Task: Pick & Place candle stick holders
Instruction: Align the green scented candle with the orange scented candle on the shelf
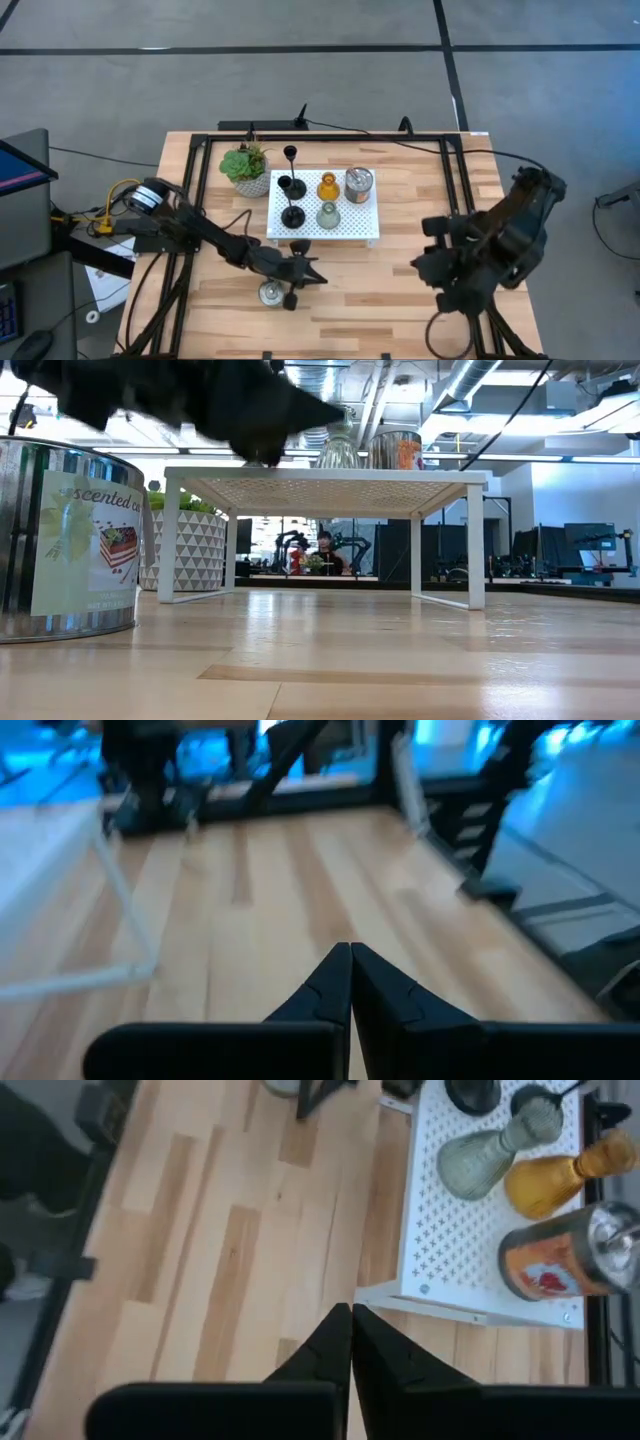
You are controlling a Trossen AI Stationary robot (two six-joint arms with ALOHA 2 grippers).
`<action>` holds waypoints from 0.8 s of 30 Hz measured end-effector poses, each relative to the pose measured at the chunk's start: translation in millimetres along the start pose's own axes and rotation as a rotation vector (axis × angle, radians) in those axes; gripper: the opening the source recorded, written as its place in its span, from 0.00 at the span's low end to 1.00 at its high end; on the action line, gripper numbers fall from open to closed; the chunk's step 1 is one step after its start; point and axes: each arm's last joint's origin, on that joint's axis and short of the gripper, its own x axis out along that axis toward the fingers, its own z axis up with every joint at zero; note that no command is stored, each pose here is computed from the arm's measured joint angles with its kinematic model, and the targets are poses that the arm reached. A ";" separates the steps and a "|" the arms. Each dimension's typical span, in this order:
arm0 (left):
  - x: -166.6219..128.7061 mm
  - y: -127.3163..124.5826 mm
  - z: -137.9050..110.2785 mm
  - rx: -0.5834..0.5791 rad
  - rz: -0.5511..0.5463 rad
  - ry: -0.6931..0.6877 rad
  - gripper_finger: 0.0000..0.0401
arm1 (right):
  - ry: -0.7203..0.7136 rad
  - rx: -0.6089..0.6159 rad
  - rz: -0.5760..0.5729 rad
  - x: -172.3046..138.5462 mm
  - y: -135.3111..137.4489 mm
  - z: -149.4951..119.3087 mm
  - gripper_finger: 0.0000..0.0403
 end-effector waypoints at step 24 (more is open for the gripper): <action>-78.1 -69.2 44.7 0.110 -0.153 0.088 0.01 | -0.489 0.087 0.042 136.5 57.5 -39.9 0.01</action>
